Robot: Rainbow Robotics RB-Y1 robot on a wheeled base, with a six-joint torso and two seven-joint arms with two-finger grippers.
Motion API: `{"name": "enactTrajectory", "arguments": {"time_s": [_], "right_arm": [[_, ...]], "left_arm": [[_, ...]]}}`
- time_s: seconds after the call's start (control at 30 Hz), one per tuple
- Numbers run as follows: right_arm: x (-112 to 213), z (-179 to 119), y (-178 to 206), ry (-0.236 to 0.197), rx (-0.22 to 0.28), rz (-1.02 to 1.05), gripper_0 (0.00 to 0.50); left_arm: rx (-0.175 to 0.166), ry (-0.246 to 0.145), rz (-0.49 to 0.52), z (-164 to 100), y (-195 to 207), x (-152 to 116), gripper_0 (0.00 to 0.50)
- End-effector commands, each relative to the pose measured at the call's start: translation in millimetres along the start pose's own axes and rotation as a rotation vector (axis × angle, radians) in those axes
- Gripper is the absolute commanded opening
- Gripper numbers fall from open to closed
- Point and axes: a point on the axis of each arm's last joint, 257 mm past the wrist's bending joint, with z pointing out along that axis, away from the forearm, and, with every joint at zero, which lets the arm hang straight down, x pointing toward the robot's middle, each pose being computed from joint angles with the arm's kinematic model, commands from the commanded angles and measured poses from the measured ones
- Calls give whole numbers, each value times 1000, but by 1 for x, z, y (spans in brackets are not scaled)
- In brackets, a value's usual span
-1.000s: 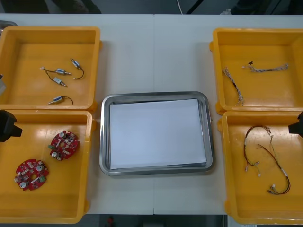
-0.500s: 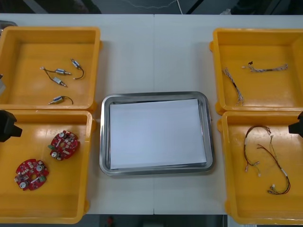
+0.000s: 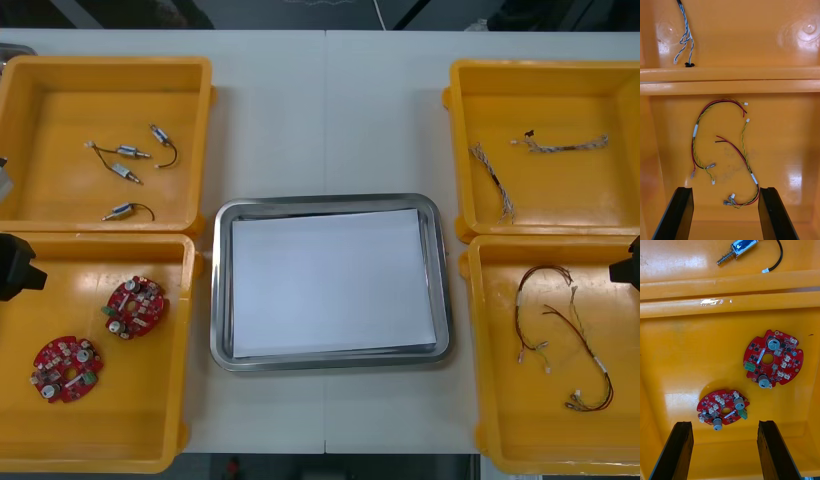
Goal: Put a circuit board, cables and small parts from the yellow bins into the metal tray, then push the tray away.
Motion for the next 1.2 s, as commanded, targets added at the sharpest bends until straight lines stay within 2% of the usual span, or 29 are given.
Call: {"name": "enactTrajectory", "arguments": {"time_s": [0.03, 0.4, 0.43, 0.5, 0.63, 0.67, 0.87, 1.03, 1.2], "right_arm": [[4, -1, -7, 15, 30, 25, 500], [4, -1, -7, 15, 30, 25, 500], [4, -1, -7, 15, 30, 25, 500], [4, -1, -7, 15, 30, 25, 500], [4, -1, -7, 15, 30, 25, 500], [9, 2, -6, 27, 24, 35, 500], [16, 2, -12, 34, 24, 48, 500], [37, 9, -18, 84, 32, 48, 500], [60, 14, -26, 135, 46, 36, 500]], "left_arm": [[-45, -17, 89, -14, 15, -1, 500], [-45, -17, 89, -14, 15, -1, 500], [-3, 47, 65, 7, 6, 21, 500], [9, 56, 53, 12, 3, 25, 500], [0, 52, 57, 12, 6, 23, 500], [3, 47, 56, 13, 5, 22, 500], [25, 38, 61, 16, 0, 24, 500], [49, 4, 80, 30, -9, 29, 500], [65, 1, 105, 48, -21, 38, 500]]}}
